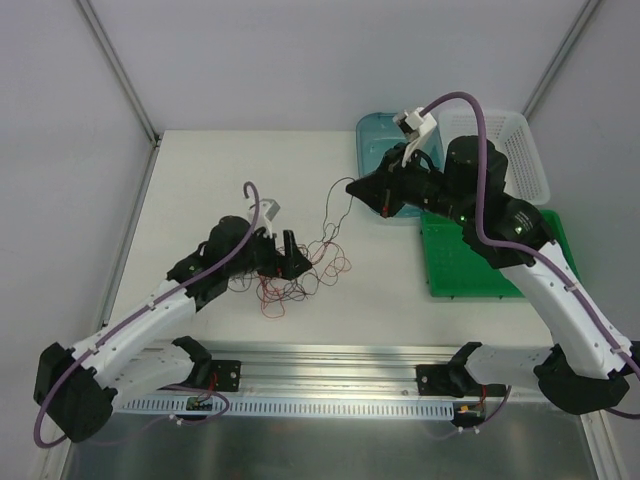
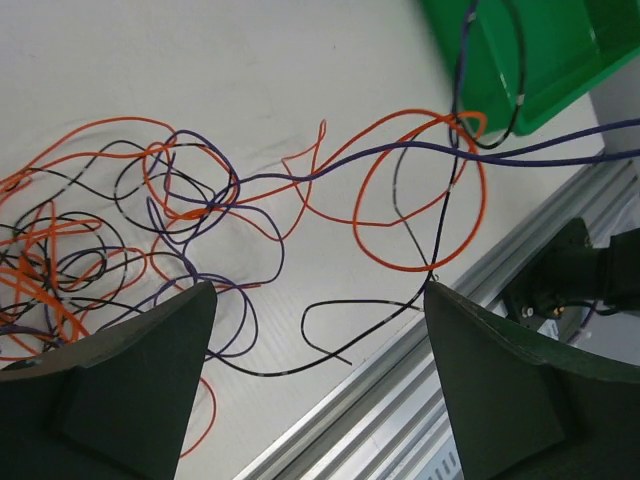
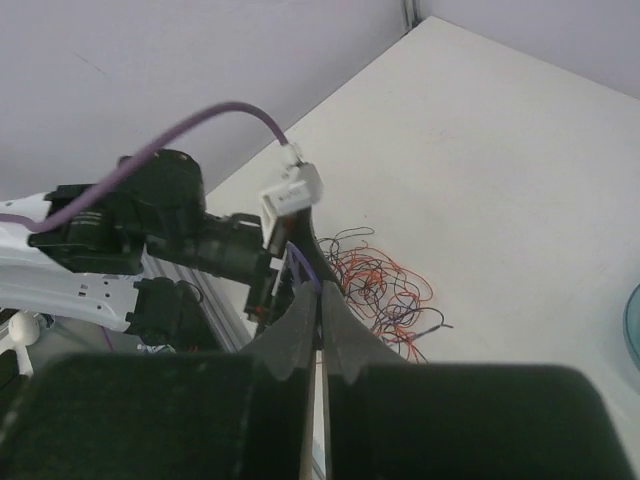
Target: Untangle the cables
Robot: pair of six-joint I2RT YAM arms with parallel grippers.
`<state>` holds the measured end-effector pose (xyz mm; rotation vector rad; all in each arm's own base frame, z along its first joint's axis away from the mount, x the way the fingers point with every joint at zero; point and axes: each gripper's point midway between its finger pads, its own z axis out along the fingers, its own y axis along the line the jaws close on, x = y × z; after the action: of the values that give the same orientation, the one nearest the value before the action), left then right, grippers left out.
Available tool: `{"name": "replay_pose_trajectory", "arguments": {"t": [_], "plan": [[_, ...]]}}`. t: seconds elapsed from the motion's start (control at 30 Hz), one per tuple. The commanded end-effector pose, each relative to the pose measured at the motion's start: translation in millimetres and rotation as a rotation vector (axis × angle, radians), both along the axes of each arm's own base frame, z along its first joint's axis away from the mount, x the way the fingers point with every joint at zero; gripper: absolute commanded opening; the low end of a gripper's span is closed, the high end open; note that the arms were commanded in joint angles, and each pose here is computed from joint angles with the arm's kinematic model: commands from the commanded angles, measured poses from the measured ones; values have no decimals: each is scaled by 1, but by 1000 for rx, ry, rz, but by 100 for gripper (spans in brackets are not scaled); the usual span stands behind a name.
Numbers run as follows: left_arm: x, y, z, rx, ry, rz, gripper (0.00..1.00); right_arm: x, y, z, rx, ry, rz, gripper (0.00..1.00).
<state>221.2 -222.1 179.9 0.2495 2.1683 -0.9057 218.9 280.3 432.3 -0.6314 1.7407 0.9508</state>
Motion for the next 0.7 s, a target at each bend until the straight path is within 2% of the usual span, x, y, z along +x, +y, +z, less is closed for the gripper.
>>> {"name": "replay_pose_trajectory", "arguments": {"t": [0.0, 0.07, 0.37, 0.5, 0.67], "plan": [[15, -24, 7, 18, -100, 3, 85, -11, 0, 17, 18, -42, 46, 1], [15, -36, 7, 8, -125, -33, 82, -14, 2, 16, 19, -37, 63, 1], [-14, -70, -34, 5, -44, -193, 68, -7, -3, 13, -1, -56, 24, 1], [-31, -72, -51, -1, -10, -231, 64, -4, -4, 12, -13, -66, 13, 1], [-46, -72, -48, -50, -18, -273, 64, 0, -5, 8, -27, -71, -2, 1]]}}
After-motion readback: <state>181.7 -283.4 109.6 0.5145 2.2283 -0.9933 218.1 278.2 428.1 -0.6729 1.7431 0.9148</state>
